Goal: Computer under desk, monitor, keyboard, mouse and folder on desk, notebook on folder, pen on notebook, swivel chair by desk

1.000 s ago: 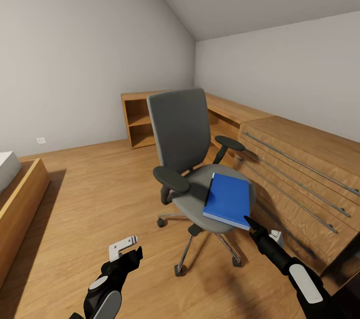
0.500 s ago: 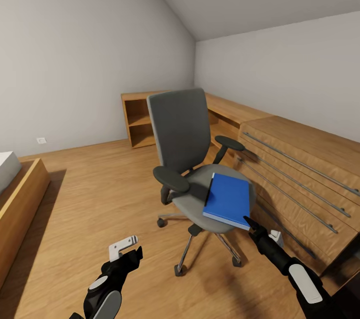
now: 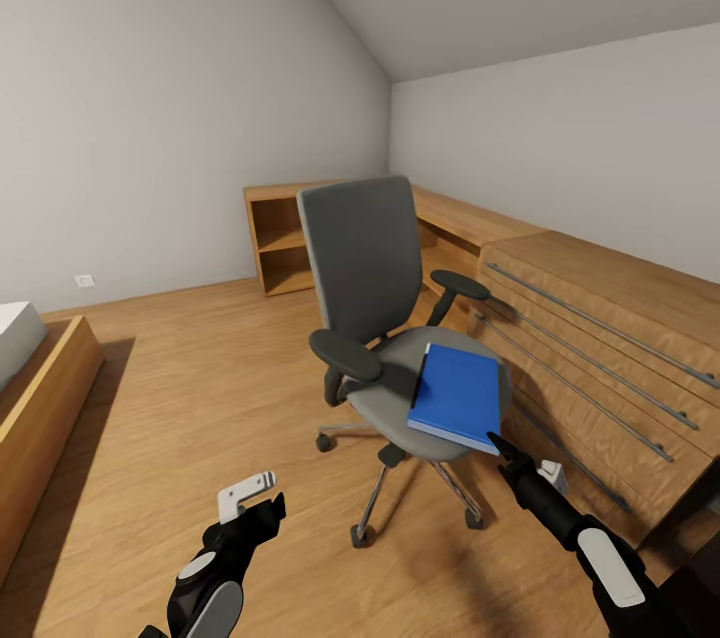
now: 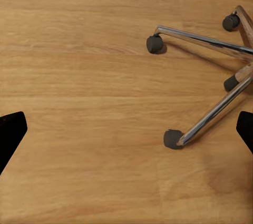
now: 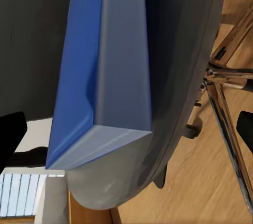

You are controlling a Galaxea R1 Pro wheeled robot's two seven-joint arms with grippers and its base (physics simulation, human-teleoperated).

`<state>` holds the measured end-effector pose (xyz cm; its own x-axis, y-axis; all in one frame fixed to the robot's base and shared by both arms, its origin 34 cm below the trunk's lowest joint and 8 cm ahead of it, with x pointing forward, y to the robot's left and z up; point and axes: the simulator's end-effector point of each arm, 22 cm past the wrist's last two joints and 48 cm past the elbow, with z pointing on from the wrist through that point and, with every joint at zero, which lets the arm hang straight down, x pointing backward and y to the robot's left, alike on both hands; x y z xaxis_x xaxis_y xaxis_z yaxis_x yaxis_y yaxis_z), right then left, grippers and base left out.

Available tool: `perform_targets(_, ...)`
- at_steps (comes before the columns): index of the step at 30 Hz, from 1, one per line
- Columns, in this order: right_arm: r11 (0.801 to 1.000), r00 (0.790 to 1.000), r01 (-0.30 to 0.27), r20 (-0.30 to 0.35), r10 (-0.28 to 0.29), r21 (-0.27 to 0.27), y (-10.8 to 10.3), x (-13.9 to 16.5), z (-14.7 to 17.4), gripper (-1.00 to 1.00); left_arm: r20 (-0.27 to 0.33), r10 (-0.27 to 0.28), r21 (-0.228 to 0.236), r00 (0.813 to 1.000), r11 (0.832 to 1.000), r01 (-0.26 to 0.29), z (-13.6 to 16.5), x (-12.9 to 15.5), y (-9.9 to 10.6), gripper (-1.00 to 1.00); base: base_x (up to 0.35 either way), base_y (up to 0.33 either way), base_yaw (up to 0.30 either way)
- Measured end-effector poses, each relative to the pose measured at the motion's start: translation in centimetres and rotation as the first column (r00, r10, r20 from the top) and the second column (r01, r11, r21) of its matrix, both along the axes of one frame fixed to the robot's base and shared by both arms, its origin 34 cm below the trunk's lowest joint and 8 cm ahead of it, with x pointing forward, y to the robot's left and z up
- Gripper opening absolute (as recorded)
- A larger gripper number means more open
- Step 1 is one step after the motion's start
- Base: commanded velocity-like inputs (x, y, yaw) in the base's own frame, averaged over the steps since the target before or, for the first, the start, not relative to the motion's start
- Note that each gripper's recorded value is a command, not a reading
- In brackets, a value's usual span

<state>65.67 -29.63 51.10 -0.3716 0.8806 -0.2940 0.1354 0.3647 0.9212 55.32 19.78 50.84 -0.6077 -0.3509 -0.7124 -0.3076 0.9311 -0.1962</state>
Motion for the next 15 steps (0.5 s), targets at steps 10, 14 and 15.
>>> perform_targets(10,1.000,1.000,0.000,0.000,0.000,0.000,0.00,0.00,0.01,1.00,-0.012,0.001,0.005,1.000,1.000,-0.001,-0.53,-0.21,0.12,1.00,0.000,0.000,0.000)
perform_targets(14,1.000,1.000,-0.001,0.000,0.001,0.000,0.01,0.01,0.02,1.00,-0.014,0.001,0.006,1.000,1.000,-0.001,-0.59,-0.23,0.14,1.00,0.000,0.000,0.000)
perform_targets(15,1.000,1.000,-0.001,0.000,0.001,-0.001,0.01,0.01,0.02,1.00,-0.014,0.001,0.006,1.000,1.000,-0.001,-0.60,-0.23,0.14,1.00,0.000,0.000,0.000)
